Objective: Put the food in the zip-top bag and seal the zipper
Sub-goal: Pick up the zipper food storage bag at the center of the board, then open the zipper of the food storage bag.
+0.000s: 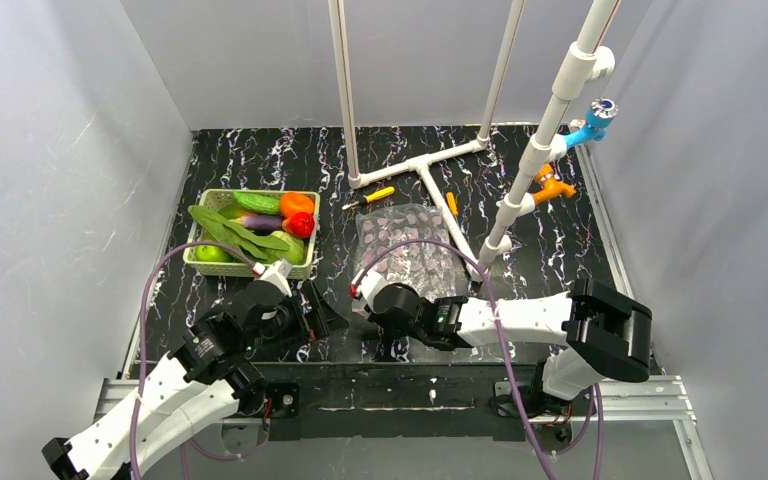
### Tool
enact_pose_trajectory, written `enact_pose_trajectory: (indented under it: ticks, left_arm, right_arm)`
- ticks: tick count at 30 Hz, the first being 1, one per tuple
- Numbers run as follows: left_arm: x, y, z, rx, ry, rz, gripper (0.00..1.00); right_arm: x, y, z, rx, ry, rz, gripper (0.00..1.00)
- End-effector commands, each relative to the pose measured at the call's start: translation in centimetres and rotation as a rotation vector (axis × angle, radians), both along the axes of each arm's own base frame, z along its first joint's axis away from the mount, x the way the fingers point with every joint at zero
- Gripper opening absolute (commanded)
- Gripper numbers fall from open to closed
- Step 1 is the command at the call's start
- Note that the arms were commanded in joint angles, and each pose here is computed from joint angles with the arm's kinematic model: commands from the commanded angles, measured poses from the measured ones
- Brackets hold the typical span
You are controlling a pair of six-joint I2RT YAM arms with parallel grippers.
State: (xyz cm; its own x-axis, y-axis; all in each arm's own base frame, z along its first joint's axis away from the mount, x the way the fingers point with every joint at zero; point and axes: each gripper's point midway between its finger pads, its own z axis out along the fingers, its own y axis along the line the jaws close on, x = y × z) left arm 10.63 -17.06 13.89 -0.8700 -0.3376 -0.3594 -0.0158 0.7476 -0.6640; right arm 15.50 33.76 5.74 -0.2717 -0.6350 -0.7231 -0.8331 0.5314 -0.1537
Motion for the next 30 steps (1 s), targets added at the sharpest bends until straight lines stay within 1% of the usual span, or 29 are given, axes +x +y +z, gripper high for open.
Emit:
enact_pose_trajectory:
  ticks: [1,3,7,8,11,12,18,21,23,26,28,30]
  left_arm:
    - [0.2,-0.9,2.0,-0.081,-0.02,0.003,0.98]
    - [0.3,-0.8,2.7,-0.091,-0.044,0.011,0.98]
    - [0.8,0.0,4.1,-0.103,-0.092,0.053,0.98]
    - [0.8,0.0,4.5,-0.107,-0.101,0.049,0.98]
    - [1.1,-0.2,4.8,-0.092,-0.115,0.035,0.97]
    - [1.6,0.1,4.5,-0.058,-0.114,0.056,0.95]
    - [3.1,-0.2,2.9,0.111,-0.064,0.041,0.89]
    - [4.1,0.2,3.3,0.146,-0.074,0.088,0.85]
    - [4.9,0.1,3.7,0.137,-0.101,0.112,0.79]
    - [5.8,-0.1,4.0,0.134,-0.133,0.128,0.66]
    - [6.1,-0.2,3.9,0.139,-0.135,0.134,0.55]
    - [6.3,-0.5,3.7,0.136,-0.133,0.131,0.51]
  right_arm:
    - [1.3,1.9,3.9,0.089,-0.046,-0.082,0.12]
    - [1.3,2.3,5.3,0.126,-0.036,-0.102,0.02]
    - [1.7,3.2,8.8,0.206,0.009,-0.17,0.01]
    - [1.8,3.6,9.6,0.223,0.041,-0.194,0.01]
    - [1.7,4.2,11.2,0.215,0.147,-0.242,0.01]
    - [1.7,4.4,11.7,0.209,0.164,-0.253,0.01]
    - [2.1,5.4,14.1,0.226,0.229,-0.353,0.01]
    - [1.7,5.7,14.6,0.23,0.279,-0.389,0.01]
    - [1.2,6.0,14.8,0.251,0.319,-0.389,0.01]
    - [0.8,6.6,15.1,0.29,0.351,-0.382,0.01]
    - [0.9,6.7,15.2,0.29,0.352,-0.395,0.01]
    - [1.2,6.6,15.2,0.285,0.338,-0.41,0.01]
